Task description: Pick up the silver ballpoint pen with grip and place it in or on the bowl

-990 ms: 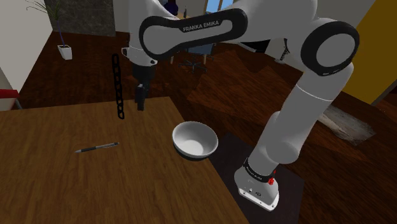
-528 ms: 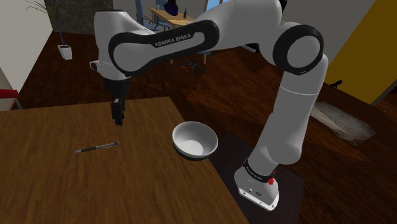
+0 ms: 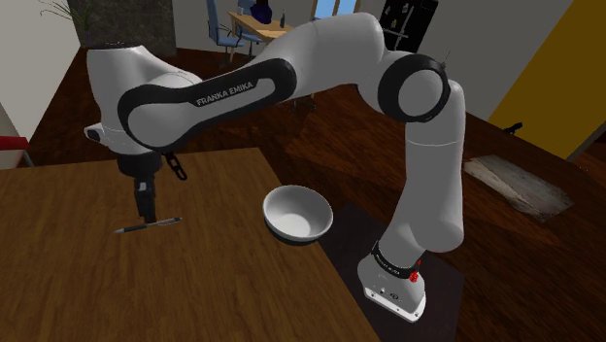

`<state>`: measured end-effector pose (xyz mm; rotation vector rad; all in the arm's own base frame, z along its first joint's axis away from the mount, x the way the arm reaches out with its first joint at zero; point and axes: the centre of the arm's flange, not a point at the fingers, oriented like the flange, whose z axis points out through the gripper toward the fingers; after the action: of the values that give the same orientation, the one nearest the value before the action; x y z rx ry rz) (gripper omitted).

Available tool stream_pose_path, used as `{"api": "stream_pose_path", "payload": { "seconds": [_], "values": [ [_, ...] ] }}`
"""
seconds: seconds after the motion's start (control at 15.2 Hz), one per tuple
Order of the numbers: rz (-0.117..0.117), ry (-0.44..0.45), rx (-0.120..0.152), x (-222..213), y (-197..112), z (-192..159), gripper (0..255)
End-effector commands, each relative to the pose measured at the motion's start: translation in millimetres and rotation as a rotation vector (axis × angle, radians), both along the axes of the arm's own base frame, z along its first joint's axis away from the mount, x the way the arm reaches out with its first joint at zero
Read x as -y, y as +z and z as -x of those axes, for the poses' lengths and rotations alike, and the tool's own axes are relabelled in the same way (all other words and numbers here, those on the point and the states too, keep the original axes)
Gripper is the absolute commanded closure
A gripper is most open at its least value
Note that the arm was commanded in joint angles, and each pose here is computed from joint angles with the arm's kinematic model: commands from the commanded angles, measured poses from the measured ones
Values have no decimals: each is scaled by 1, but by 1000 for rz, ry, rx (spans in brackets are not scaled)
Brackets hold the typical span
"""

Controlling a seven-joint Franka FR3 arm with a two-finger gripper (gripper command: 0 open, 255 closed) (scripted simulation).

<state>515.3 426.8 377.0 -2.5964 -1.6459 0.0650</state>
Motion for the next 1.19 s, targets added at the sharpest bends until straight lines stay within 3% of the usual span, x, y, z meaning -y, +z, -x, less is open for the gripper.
{"api": "stream_pose_path", "payload": {
  "seconds": [0.0,0.4,0.92,0.99,1.12],
  "values": [
    [-1,14,0,-8,-8,0,0],
    [-1,14,0,-9,-43,2,0],
    [-1,14,0,-9,-43,2,0],
    [-1,14,0,-9,-43,2,255],
    [-1,14,0,-9,-43,2,255]
  ]
}}
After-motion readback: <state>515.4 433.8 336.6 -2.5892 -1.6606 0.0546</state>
